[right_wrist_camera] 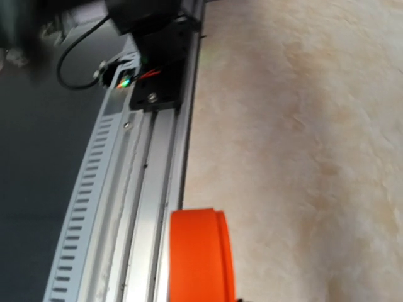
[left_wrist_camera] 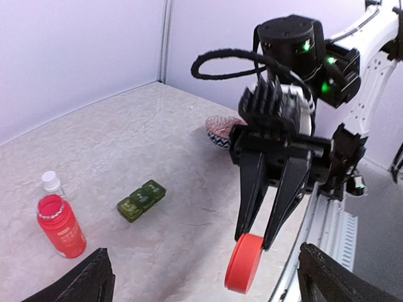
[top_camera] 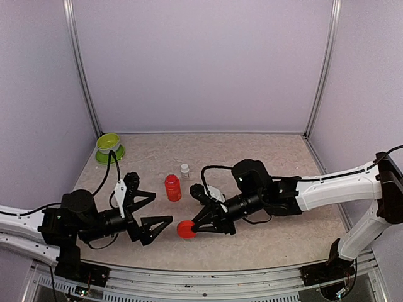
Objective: Sort the pills into containers
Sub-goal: Pass from the right arm to the left
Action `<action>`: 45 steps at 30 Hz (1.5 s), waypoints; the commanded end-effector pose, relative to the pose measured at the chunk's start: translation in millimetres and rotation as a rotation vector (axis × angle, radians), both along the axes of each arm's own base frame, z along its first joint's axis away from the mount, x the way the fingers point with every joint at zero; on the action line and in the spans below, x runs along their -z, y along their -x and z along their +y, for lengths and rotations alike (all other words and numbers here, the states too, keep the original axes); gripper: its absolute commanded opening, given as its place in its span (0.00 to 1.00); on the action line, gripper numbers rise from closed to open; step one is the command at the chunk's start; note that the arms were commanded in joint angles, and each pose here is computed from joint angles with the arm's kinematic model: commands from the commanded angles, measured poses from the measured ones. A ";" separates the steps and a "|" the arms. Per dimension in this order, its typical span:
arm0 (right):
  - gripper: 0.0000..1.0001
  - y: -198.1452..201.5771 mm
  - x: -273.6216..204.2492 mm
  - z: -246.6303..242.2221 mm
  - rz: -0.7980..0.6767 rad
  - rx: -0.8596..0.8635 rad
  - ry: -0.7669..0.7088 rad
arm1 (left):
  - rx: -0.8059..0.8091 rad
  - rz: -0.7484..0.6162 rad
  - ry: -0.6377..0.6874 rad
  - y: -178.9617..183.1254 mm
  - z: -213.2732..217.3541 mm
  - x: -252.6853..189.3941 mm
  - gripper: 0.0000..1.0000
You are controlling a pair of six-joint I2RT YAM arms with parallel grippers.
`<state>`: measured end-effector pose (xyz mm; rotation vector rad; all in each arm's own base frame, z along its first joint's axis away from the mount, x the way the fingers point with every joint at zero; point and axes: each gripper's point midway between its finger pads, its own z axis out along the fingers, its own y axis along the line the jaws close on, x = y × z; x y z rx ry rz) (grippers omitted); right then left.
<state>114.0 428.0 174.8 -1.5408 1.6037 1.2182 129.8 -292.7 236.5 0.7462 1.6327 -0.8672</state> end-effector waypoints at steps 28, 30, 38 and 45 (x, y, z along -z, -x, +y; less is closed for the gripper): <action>0.18 -102.0 -20.1 6.9 0.304 0.478 0.093 | -0.192 -0.422 -0.285 -54.6 -30.0 14.7 0.93; 0.18 -110.7 -18.4 6.2 0.318 0.489 0.086 | -0.162 -0.429 -0.276 -59.4 -29.9 17.2 0.93; 0.18 -134.8 -15.5 11.5 0.349 0.509 0.072 | -0.098 -0.469 -0.309 -71.9 -38.4 32.7 0.92; 0.17 -134.7 -19.7 14.8 0.361 0.500 0.068 | -0.099 -0.473 -0.392 -83.5 -51.4 46.3 0.88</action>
